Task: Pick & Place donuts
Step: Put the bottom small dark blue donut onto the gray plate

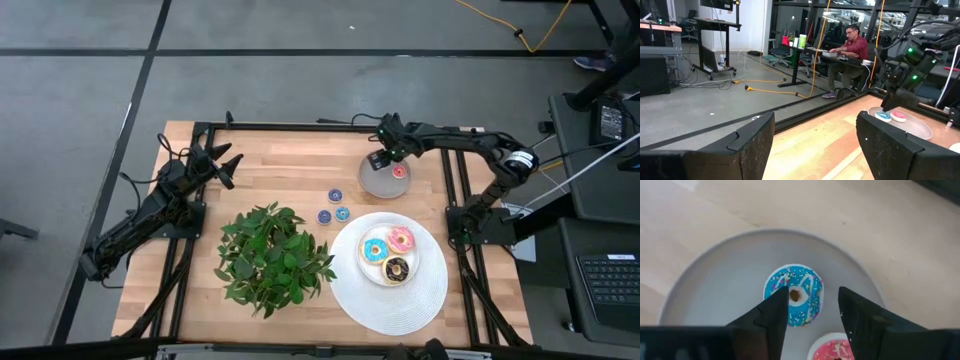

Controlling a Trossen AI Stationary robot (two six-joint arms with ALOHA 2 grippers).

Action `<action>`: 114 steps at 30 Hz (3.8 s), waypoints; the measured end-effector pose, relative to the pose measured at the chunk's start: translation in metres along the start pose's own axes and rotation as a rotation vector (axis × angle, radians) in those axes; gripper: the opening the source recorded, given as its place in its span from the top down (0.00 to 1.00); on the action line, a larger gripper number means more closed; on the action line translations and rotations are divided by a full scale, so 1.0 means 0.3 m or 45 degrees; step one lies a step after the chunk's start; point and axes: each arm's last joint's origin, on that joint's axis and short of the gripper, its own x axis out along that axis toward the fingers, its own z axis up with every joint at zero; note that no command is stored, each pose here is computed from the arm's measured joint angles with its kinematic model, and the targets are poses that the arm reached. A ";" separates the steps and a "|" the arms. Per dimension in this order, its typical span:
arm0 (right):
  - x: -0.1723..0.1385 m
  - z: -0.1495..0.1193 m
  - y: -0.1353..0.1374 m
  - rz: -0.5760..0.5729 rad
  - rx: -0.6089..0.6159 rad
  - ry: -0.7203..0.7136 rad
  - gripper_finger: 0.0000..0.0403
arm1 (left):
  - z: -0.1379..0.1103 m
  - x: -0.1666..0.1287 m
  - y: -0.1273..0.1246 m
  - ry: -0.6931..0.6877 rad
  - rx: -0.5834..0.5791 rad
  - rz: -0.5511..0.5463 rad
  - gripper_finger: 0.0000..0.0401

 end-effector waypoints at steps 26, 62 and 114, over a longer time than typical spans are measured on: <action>-0.266 0.140 0.036 0.157 -1.099 0.051 0.57 | 0.000 0.000 0.000 0.000 0.000 0.000 0.33; -0.403 0.105 0.511 0.331 -1.665 0.022 0.57 | 0.000 0.000 0.000 0.000 0.000 0.000 0.33; 0.014 -0.119 0.909 0.457 -1.941 0.214 0.57 | 0.000 0.000 0.000 0.000 0.000 0.001 0.33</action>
